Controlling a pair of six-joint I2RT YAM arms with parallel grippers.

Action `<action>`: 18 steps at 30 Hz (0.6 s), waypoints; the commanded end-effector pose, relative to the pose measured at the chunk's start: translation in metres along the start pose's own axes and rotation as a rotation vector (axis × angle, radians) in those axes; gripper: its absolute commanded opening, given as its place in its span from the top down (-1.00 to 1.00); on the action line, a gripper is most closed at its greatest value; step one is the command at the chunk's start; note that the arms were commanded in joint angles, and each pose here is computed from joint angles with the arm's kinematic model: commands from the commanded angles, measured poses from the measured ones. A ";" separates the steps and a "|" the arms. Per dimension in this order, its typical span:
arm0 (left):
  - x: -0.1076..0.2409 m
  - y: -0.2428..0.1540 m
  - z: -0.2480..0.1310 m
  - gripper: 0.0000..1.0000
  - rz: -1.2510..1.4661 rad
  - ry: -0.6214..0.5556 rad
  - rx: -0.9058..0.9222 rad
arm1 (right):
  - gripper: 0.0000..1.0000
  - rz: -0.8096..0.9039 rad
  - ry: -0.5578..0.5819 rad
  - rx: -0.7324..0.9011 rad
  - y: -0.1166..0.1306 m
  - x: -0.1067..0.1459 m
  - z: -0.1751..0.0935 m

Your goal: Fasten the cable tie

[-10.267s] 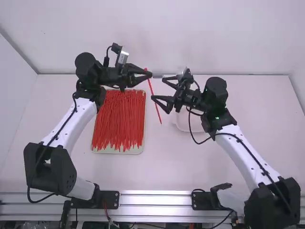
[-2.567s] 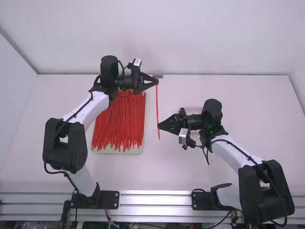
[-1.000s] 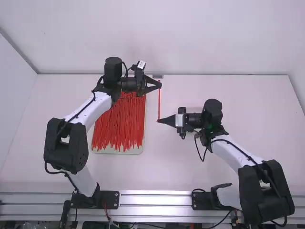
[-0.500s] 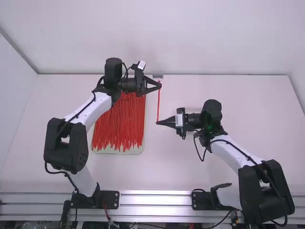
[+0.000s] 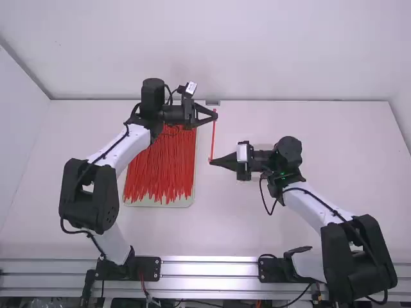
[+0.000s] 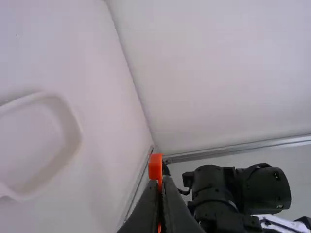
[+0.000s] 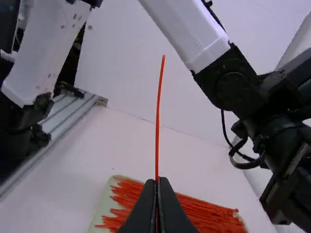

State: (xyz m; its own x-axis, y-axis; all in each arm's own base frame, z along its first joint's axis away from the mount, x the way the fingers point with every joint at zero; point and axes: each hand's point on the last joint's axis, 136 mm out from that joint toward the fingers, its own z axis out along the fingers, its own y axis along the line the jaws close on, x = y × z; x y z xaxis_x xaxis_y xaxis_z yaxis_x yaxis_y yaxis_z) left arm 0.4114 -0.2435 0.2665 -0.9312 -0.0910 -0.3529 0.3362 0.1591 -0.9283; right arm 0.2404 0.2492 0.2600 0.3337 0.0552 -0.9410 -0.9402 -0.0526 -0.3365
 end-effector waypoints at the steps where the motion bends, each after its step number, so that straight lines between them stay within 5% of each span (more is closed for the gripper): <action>1: 0.005 0.000 0.004 0.95 0.088 0.025 0.017 | 1.00 0.178 0.003 0.071 -0.013 0.000 0.000; 6: 0.010 -0.011 0.003 0.96 0.298 0.055 0.076 | 1.00 0.484 -0.021 0.253 -0.048 0.001 -0.004; 18: -0.002 -0.016 0.003 0.96 0.711 -0.004 0.070 | 1.00 0.836 -0.076 0.317 -0.073 -0.007 -0.016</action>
State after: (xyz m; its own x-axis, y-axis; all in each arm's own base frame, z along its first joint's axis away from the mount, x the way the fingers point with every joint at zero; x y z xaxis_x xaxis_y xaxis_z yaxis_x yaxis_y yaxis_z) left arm 0.4096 -0.2455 0.2858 -0.5802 -0.0149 -0.8143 0.8065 0.1295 -0.5769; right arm 0.3004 0.2394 0.2764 -0.3871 0.1460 -0.9104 -0.8944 0.1806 0.4093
